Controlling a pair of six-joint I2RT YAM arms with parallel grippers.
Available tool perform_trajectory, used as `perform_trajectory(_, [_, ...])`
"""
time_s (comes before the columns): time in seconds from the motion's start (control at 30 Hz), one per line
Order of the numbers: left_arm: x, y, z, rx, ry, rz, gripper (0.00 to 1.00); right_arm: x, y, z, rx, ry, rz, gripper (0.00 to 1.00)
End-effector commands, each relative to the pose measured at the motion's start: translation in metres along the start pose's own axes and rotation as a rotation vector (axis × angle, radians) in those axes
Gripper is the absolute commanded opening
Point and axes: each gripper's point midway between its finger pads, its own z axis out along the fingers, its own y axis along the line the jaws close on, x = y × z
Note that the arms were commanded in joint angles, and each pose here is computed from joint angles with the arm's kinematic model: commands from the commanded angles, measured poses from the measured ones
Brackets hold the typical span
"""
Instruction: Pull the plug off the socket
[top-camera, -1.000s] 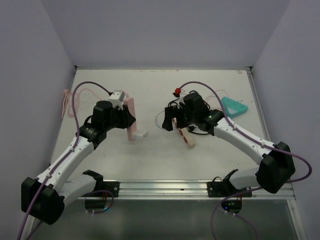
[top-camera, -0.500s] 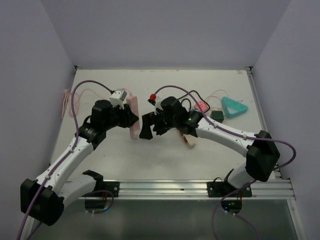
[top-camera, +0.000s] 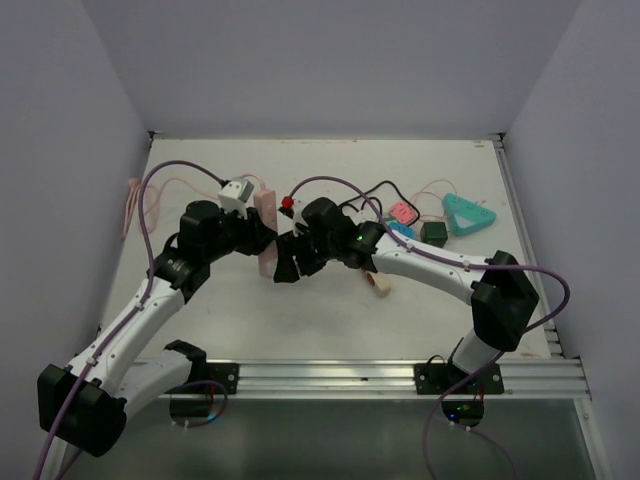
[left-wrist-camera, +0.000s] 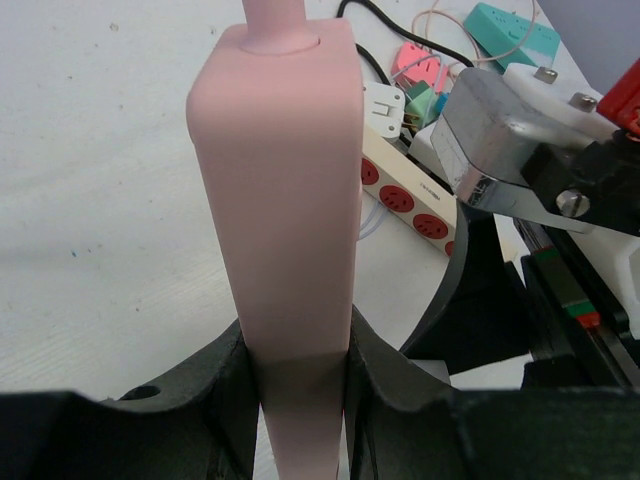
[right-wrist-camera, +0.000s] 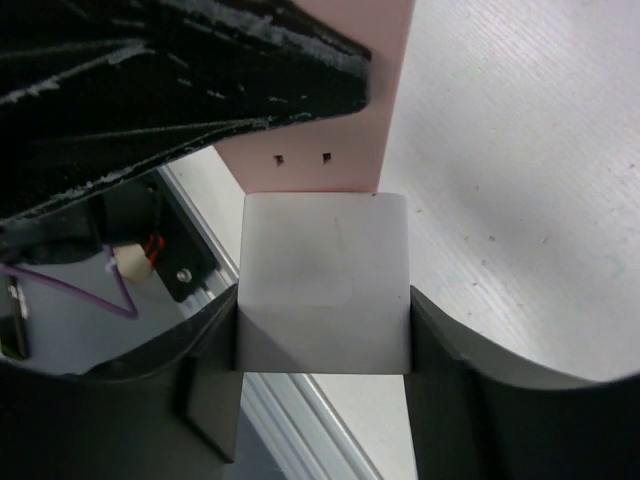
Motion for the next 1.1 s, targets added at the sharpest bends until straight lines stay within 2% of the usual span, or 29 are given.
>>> perform_trajectory(0.0, [-0.046,-0.017,-0.007,0.056,-0.159,0.096,0.0,-0.011,0.008,-0.008,-0.002,-0.017,-0.021,0.42])
perform_trajectory(0.03, [-0.045,-0.016,-0.007,0.05,-0.156,0.102,0.0,-0.012,0.005,-0.01,0.015,-0.026,-0.023,0.22])
perform_trajectory(0.1, [-0.041,-0.007,-0.006,0.008,-0.148,0.12,0.0,-0.007,0.0,-0.014,0.04,-0.018,-0.031,0.05])
perform_trajectory(0.13, [-0.039,-0.003,-0.005,-0.009,-0.14,0.125,0.0,-0.005,-0.002,-0.016,0.048,-0.012,-0.034,0.0])
perform_trajectory(0.47, [-0.02,0.063,-0.011,-0.335,-0.079,0.22,0.0,0.02,-0.026,-0.044,0.131,0.045,-0.049,0.0])
perform_trajectory(0.7, [-0.01,0.085,-0.015,-0.442,-0.052,0.238,0.0,0.039,-0.044,-0.077,0.142,0.113,-0.056,0.0])
perform_trajectory(0.8, [-0.014,0.085,-0.015,-0.453,-0.063,0.226,0.0,0.04,-0.06,-0.099,0.186,0.102,-0.055,0.0])
perform_trajectory(0.93, [-0.018,0.078,-0.011,-0.42,-0.077,0.18,0.0,0.019,-0.12,-0.136,0.374,-0.032,0.046,0.0])
perform_trajectory(1.07, [-0.015,0.056,0.003,-0.302,-0.069,0.09,0.0,0.001,-0.184,-0.171,0.689,-0.16,0.115,0.0])
